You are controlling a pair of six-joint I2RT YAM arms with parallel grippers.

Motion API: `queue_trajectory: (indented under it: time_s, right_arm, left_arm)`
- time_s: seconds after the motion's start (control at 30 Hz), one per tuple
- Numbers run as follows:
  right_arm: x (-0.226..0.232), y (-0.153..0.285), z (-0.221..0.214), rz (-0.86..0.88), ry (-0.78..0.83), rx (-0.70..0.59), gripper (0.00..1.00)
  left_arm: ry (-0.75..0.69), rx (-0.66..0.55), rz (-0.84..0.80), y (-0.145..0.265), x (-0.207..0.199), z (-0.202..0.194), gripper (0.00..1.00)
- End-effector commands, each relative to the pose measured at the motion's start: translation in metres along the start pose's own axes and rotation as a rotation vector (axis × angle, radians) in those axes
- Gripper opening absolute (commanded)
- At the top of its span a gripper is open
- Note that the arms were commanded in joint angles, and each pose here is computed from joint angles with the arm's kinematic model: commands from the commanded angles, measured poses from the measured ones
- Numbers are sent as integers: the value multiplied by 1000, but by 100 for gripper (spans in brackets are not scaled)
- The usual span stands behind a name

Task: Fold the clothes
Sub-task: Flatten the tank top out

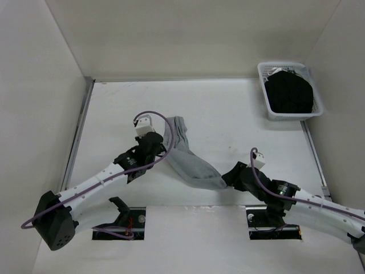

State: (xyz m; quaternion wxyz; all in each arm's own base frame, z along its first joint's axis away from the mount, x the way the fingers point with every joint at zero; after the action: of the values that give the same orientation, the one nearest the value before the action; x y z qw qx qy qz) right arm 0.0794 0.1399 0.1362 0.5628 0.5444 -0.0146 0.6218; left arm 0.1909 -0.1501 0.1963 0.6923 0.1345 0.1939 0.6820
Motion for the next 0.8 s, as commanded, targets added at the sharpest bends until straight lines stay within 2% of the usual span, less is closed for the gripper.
queue_trajectory:
  time_s: [0.0, 0.1, 0.17, 0.27, 0.3, 0.47, 0.77]
  right_arm:
    - [16, 10, 0, 45, 32, 50, 52]
    - [22, 13, -9, 51, 90, 145, 48]
    - [21, 15, -13, 32, 117, 164, 45]
    - [17, 20, -18, 34, 132, 181, 28]
    - [17, 22, -22, 52, 145, 205, 26]
    - [23, 19, -43, 109, 226, 301, 27]
    - [32, -10, -39, 125, 247, 236, 31]
  left_arm:
    - [68, -74, -36, -2, 4, 26, 5]
    - [99, -85, -56, -9, 6, 36, 5]
    - [108, -77, -56, -14, 7, 39, 5]
    - [126, -76, -54, -20, 8, 42, 5]
    - [133, -81, -49, -22, 9, 43, 5]
    - [178, -110, -52, -29, 9, 52, 5]
    - [166, -93, -59, -29, 5, 45, 6]
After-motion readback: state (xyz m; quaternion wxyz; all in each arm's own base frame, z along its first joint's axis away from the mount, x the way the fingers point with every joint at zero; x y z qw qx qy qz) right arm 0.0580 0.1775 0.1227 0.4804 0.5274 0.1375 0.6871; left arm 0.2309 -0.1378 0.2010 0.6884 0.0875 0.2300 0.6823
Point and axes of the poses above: each gripper's point midway between its finger pads, its own y axis back along the fingers, its own x axis along the line the jaws close on, z = x × y, the point moved 10 cm from there along y, back along the fingers, and after that the axes turned 13 degrees about -y, right-handed, at the moved point
